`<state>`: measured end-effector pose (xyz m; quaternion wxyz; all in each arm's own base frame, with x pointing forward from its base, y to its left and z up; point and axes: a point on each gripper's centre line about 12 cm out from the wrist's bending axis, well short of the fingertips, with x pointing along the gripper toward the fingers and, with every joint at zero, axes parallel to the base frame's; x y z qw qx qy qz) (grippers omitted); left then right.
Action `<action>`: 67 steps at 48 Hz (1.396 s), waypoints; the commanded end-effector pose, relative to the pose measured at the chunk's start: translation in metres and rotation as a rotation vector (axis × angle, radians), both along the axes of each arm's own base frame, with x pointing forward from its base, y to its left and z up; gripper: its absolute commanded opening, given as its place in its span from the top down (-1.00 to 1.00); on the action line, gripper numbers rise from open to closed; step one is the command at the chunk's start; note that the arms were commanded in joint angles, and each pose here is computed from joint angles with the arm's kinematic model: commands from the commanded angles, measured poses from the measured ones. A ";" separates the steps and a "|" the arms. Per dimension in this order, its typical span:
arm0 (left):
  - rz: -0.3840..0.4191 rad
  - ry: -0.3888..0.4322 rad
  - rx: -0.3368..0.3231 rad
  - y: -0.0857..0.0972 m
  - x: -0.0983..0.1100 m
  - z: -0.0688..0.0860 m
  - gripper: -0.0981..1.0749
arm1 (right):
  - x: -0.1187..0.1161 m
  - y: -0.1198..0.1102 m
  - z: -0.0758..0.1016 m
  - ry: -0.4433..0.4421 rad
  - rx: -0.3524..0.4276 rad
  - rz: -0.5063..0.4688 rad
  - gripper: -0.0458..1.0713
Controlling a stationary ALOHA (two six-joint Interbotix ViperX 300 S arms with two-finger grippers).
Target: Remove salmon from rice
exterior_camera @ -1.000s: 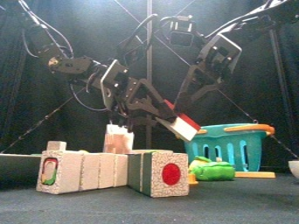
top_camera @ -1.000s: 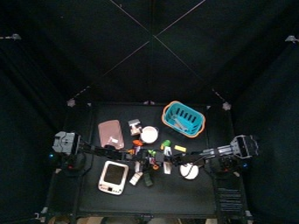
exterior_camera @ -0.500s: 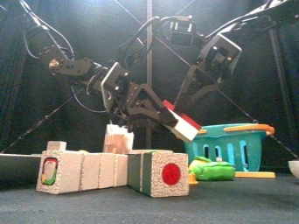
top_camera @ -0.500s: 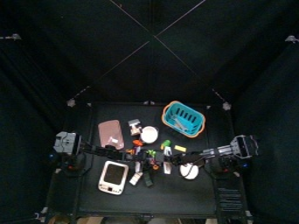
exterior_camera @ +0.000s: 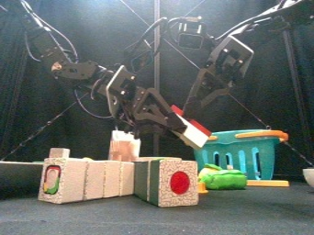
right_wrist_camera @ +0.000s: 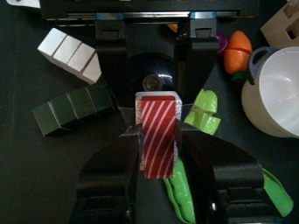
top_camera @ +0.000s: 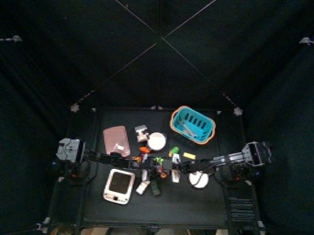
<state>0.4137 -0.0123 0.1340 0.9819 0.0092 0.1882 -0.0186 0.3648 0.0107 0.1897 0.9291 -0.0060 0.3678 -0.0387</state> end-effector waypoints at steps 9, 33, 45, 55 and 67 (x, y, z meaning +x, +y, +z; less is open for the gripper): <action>0.004 -0.041 -0.002 0.001 0.001 0.012 -0.03 | 0.002 0.000 0.010 -0.032 0.012 -0.005 -0.02; 0.019 -0.070 -0.016 0.003 -0.013 0.016 -0.03 | -0.003 0.000 0.007 -0.023 0.032 -0.018 0.13; 0.020 -0.064 -0.015 0.003 -0.016 0.013 -0.03 | -0.004 -0.001 0.008 -0.024 0.032 -0.021 0.13; 0.020 -0.055 -0.015 0.003 -0.019 0.010 -0.03 | -0.009 -0.001 0.013 -0.037 0.035 -0.023 0.14; 0.020 -0.050 -0.016 0.003 -0.020 0.009 -0.03 | -0.015 -0.001 0.013 -0.034 0.051 -0.033 0.14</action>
